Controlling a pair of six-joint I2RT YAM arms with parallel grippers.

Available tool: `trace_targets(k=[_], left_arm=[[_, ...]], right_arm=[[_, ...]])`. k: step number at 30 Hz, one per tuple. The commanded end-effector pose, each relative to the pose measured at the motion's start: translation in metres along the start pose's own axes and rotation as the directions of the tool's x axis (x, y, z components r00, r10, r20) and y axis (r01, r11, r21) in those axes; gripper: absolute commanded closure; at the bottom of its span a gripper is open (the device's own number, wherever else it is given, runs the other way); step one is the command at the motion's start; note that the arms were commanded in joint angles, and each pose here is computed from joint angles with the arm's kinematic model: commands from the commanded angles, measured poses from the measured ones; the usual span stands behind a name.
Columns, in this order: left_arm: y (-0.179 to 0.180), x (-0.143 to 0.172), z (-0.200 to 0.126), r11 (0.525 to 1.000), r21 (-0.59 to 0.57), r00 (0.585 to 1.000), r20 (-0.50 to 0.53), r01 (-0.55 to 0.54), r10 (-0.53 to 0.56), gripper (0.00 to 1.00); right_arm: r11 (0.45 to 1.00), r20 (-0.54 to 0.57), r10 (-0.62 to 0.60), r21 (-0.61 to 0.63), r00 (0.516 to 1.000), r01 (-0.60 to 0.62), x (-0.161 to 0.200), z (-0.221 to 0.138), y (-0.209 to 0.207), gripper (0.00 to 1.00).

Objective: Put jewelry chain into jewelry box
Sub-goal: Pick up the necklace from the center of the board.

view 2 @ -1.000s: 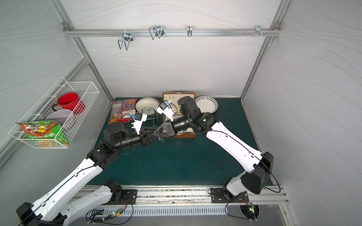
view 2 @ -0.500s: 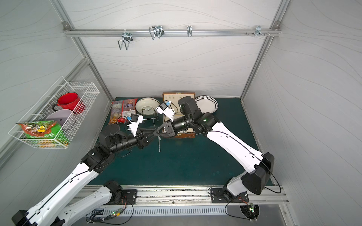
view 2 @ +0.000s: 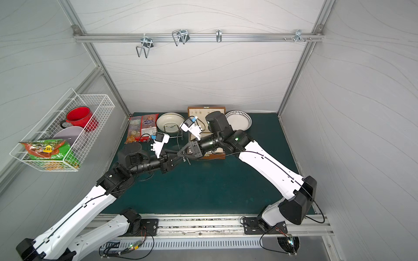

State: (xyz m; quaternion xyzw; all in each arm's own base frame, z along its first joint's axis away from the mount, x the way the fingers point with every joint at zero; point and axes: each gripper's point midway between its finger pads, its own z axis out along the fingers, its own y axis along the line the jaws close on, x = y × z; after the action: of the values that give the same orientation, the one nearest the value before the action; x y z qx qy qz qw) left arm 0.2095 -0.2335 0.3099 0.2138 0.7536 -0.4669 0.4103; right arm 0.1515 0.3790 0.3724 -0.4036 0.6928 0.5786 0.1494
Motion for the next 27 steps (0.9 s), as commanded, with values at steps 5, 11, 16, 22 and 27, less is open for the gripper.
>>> trace_targets(k=[5,11,16,22,27], left_arm=[[-0.016,-0.014,0.000,0.997,0.067,0.998,0.043,-0.045,0.043,0.60],[-0.019,-0.016,0.005,0.995,0.083,0.998,0.044,-0.052,0.049,0.60],[-0.020,-0.019,0.007,0.995,0.084,0.997,0.052,-0.059,0.055,0.60],[-0.019,-0.021,0.008,0.995,0.073,0.996,0.062,-0.067,0.063,0.61],[-0.018,-0.022,0.008,0.995,0.064,0.995,0.068,-0.071,0.067,0.63]], right_arm=[[0.999,0.019,-0.033,-0.019,0.999,0.034,-0.003,-0.007,0.013,1.00],[0.999,0.019,-0.034,-0.023,0.999,0.034,-0.003,-0.008,0.014,1.00],[0.999,0.018,-0.034,-0.030,0.999,0.035,-0.003,-0.008,0.015,1.00],[0.999,0.019,-0.032,-0.033,0.999,0.032,-0.003,-0.008,0.016,1.00],[0.999,0.019,-0.030,-0.033,0.999,0.030,-0.003,-0.008,0.016,1.00]])
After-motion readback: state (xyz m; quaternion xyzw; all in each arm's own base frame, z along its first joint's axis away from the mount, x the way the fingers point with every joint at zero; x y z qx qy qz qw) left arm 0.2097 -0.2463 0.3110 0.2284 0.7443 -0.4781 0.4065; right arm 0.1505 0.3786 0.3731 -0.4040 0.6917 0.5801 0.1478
